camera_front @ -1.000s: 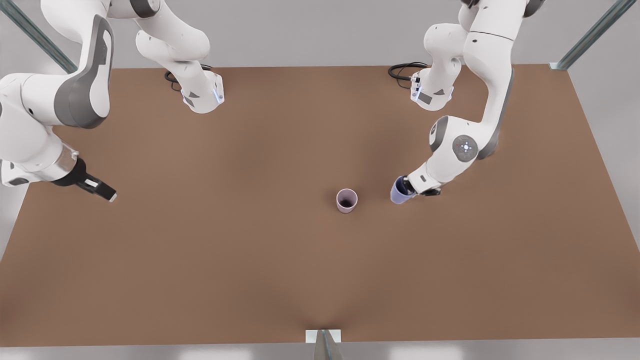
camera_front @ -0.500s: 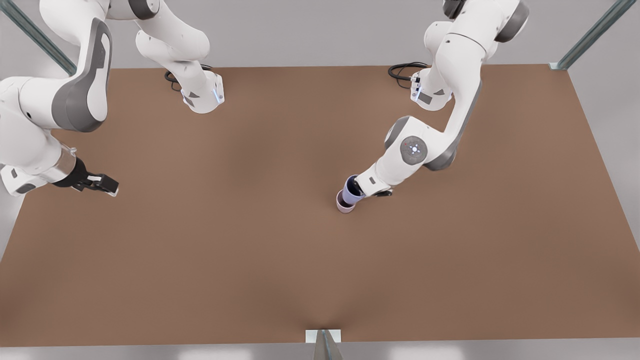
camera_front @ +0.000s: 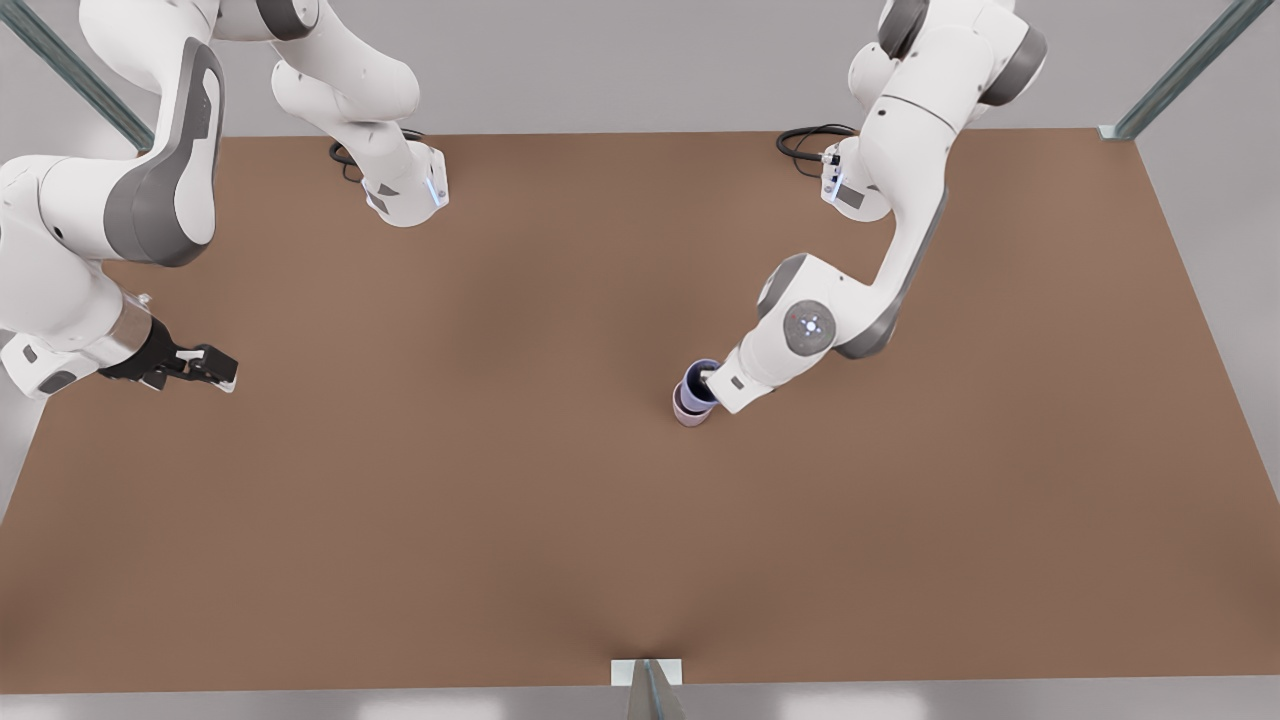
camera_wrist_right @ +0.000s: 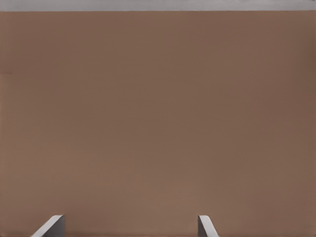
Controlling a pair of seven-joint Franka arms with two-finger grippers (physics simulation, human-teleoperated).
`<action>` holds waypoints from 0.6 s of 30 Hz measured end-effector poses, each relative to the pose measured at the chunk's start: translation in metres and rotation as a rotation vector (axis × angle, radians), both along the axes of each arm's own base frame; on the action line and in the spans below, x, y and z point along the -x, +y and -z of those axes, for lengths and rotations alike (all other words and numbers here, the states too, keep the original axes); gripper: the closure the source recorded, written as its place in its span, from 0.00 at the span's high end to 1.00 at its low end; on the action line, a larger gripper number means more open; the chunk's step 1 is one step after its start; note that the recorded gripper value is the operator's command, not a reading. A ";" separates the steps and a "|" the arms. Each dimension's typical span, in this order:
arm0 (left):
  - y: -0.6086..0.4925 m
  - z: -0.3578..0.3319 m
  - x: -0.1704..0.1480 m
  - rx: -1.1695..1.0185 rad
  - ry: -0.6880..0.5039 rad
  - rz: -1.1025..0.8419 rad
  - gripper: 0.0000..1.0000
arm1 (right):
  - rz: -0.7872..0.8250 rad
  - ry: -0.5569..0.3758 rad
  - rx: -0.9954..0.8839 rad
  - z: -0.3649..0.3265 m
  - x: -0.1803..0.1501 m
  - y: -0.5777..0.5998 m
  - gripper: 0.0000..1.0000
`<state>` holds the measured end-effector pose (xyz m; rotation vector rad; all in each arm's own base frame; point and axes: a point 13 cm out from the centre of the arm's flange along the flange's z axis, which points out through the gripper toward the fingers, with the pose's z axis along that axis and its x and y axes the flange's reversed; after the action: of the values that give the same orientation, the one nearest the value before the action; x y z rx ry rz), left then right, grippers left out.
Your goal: Stack the cups, with the pink cup at the bottom and the purple cup at the top
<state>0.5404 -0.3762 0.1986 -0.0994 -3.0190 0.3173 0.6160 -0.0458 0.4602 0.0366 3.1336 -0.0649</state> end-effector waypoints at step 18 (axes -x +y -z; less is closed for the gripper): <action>-0.005 0.007 0.000 0.003 0.030 -0.069 1.00 | -0.059 -0.012 0.001 0.000 -0.006 0.001 1.00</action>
<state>0.5406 -0.3815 0.1917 0.0099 -2.9973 0.3271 0.6216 -0.0448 0.4605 -0.0559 3.1197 -0.0652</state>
